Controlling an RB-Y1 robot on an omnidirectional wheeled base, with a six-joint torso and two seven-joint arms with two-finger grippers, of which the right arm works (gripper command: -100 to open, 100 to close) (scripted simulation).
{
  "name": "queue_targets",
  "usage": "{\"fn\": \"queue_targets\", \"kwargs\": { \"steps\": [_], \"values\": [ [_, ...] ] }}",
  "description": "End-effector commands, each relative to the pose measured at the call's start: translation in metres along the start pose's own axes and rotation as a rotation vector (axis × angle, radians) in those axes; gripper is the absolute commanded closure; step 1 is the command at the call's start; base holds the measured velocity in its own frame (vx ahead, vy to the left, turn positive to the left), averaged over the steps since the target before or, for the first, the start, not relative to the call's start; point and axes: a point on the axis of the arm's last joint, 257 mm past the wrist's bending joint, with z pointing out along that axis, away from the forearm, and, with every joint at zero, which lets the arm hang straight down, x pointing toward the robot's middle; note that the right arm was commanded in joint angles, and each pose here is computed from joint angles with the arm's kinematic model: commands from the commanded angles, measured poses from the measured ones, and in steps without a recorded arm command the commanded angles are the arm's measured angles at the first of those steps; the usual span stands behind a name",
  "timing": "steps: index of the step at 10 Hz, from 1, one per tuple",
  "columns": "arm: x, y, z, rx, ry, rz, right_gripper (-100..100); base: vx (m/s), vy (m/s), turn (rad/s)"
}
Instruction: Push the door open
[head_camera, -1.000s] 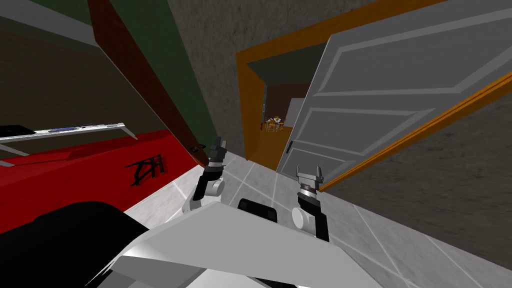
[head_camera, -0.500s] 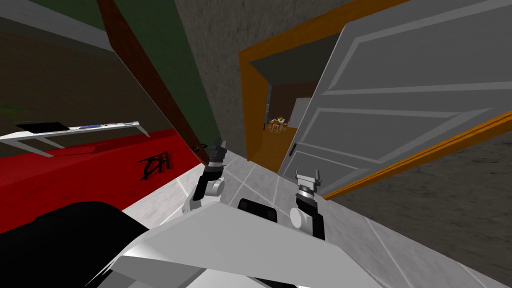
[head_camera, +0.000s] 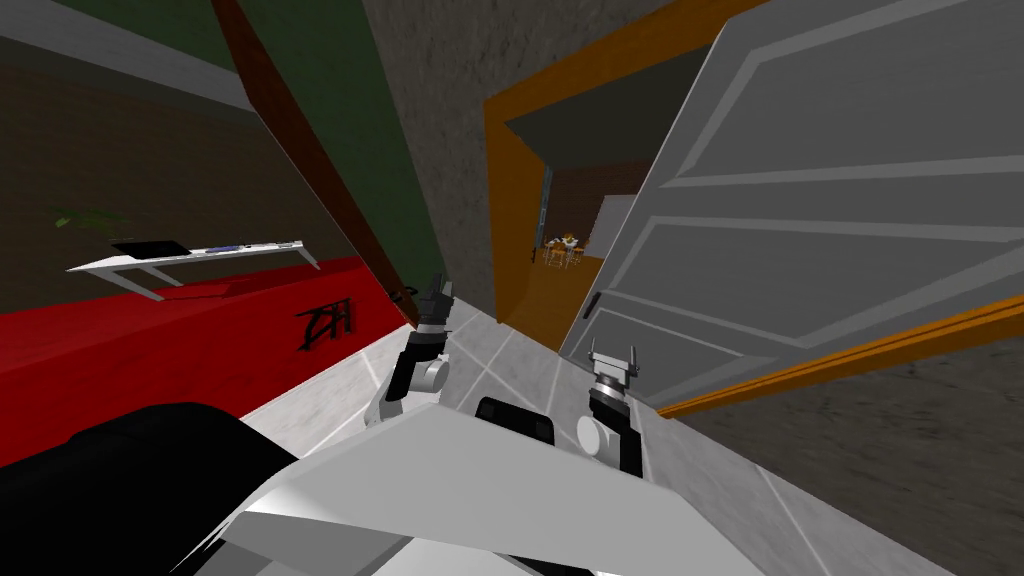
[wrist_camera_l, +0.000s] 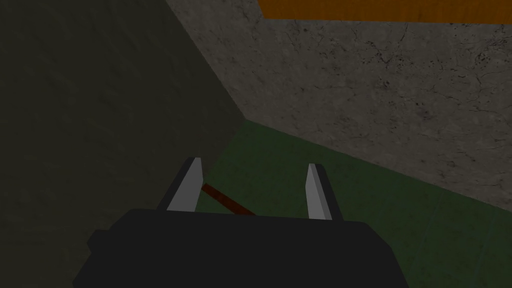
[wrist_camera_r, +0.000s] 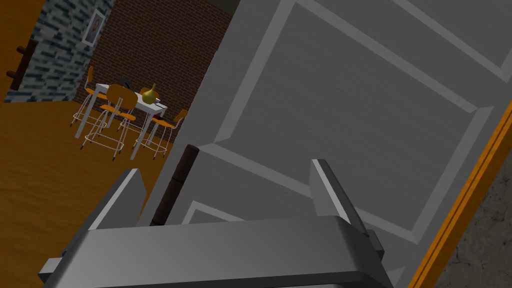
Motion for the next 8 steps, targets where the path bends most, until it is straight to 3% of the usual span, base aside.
{"fn": "queue_targets", "kwargs": {
  "steps": [1, 8],
  "values": [
    [-0.010, -0.003, -0.0049, -0.007, -0.024, 0.035, -100, 0.083, -0.058, 0.087],
    [-0.054, -0.011, -0.0235, -0.044, -0.129, 0.167, -100, 0.081, -0.059, 0.119]
  ]
}}
